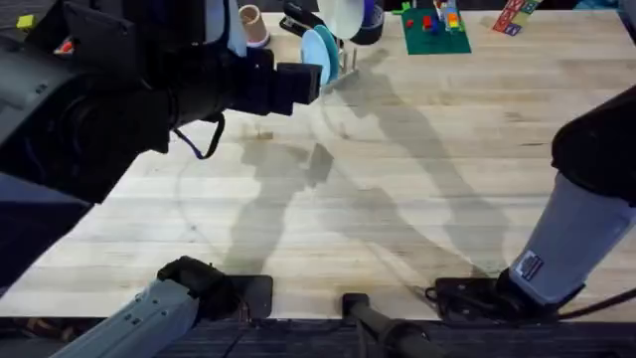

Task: Pick up the plates from the table one by one and place each into a slot on the dish rack.

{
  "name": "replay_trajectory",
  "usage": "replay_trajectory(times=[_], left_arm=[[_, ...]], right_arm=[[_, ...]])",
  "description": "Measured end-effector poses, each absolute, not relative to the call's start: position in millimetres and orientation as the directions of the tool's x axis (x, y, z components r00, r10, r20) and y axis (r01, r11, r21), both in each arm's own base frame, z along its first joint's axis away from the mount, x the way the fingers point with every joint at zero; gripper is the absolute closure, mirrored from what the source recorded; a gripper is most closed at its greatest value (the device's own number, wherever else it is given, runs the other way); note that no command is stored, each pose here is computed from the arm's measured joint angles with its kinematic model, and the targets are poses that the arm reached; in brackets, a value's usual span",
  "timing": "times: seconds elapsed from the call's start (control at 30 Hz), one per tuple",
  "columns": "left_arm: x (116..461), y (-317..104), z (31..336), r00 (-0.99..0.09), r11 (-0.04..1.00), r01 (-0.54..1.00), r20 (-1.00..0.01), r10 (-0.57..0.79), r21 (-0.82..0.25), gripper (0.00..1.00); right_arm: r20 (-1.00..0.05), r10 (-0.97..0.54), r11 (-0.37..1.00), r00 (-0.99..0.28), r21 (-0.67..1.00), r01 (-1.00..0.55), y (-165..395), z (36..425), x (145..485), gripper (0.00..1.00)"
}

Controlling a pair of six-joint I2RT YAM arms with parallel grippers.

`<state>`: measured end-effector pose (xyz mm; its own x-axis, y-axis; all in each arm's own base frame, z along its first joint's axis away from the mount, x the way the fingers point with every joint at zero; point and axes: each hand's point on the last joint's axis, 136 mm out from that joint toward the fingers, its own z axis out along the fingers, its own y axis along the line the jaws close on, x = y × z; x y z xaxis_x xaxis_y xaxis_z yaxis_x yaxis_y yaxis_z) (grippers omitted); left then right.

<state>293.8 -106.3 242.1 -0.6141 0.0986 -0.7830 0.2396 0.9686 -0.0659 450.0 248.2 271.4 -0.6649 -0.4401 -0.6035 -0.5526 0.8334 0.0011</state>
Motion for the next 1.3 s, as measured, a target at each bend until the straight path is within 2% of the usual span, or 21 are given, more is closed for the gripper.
replay_trajectory(times=[1.3], left_arm=[[293.8, -106.3, 242.1, -0.614, 0.969, 0.240, -0.783, 0.099, -0.066, 0.006]], right_arm=[[-0.629, -0.404, 0.860, -0.664, -0.014, -0.510, 221.1, 276.0, 471.2, 0.973]])
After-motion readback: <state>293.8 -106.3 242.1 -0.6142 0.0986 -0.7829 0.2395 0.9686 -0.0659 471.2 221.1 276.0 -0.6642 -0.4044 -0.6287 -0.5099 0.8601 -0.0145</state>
